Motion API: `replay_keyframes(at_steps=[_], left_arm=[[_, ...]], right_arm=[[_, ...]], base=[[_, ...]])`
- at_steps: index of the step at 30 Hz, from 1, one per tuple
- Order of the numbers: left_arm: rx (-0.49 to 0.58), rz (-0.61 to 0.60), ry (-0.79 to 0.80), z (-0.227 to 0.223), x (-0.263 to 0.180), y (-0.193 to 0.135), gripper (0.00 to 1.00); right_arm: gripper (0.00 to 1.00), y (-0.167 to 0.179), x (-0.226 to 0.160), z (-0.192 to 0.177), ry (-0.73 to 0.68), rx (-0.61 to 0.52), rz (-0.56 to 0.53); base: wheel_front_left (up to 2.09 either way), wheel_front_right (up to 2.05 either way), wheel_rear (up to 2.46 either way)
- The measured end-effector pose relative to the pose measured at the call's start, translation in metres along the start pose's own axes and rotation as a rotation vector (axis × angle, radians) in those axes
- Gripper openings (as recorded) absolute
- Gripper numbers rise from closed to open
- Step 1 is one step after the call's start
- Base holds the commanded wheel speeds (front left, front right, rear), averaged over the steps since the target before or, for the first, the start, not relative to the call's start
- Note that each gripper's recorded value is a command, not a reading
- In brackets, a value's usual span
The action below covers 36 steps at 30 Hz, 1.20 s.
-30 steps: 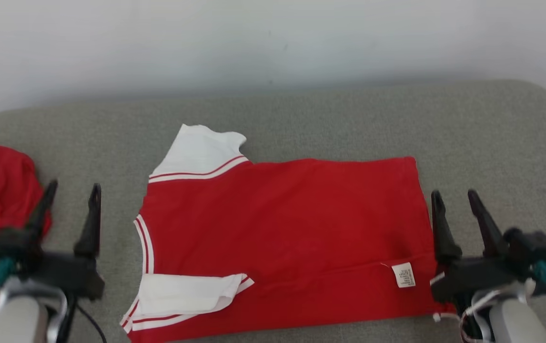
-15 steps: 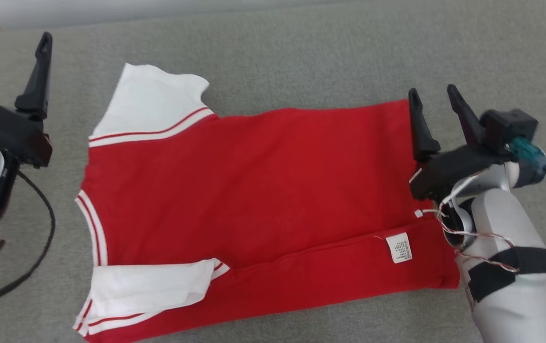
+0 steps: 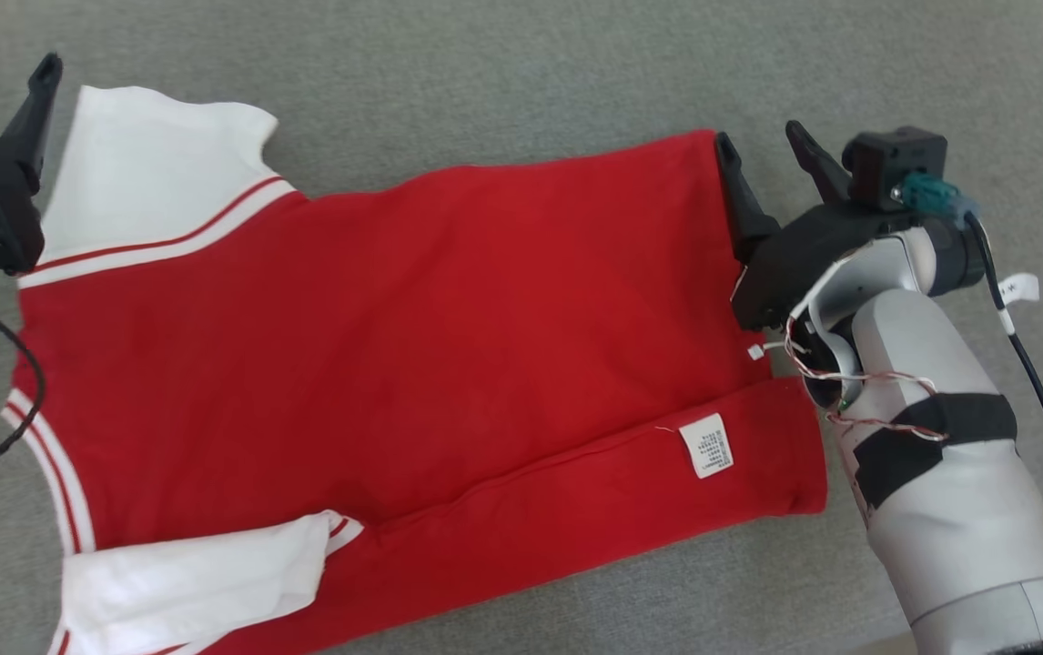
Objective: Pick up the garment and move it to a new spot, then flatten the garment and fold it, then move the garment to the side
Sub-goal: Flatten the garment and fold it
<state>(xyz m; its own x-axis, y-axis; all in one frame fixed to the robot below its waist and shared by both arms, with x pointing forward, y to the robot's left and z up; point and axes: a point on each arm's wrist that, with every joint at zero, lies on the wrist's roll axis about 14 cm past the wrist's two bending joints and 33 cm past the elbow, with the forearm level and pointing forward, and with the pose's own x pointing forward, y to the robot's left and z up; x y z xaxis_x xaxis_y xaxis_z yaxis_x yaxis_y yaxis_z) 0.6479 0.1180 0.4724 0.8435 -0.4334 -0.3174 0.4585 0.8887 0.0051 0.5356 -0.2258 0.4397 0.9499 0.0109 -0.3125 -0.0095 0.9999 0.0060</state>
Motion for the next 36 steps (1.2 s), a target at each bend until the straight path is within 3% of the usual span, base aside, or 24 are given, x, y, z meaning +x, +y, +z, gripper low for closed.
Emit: replay_keyframes(at_steps=[8,22,23,24,25,26,36], left_arm=[[-0.029,-0.036,0.167,-0.046,0.022,-0.008,1.0],[-0.083,-0.043,0.233,-0.069,0.041,-0.007,1.0],[-0.101,-0.048,0.247,-0.073,0.041,-0.01,1.0],[-0.111,-0.051,0.256,-0.075,0.042,-0.011,0.8],[-0.106,-0.054,0.26,-0.075,0.043,-0.012,0.24],[-0.116,-0.059,0.262,-0.075,0.043,-0.014,0.0],[-0.118,-0.095,0.116,-0.038,0.036,-0.025,0.0]], right_arm=[[1.0,-0.002,0.012,-0.017,0.083,0.0,0.001],[1.0,0.017,0.03,-0.039,0.167,0.016,0.063],[0.77,0.017,0.03,-0.039,0.167,0.016,0.064],[0.36,0.017,0.031,-0.038,0.165,0.017,0.066],[0.0,0.017,0.031,-0.037,0.158,0.014,0.067],[0.0,0.018,0.032,-0.036,0.156,0.011,0.068],[0.0,0.015,0.034,-0.021,0.084,-0.024,0.053]], base=[[0.0,0.0,0.0],[0.0,0.0,0.0],[0.0,0.0,0.0],[0.0,0.0,0.0],[0.0,0.0,0.0],[0.0,0.0,0.0],[0.0,0.0,0.0]])
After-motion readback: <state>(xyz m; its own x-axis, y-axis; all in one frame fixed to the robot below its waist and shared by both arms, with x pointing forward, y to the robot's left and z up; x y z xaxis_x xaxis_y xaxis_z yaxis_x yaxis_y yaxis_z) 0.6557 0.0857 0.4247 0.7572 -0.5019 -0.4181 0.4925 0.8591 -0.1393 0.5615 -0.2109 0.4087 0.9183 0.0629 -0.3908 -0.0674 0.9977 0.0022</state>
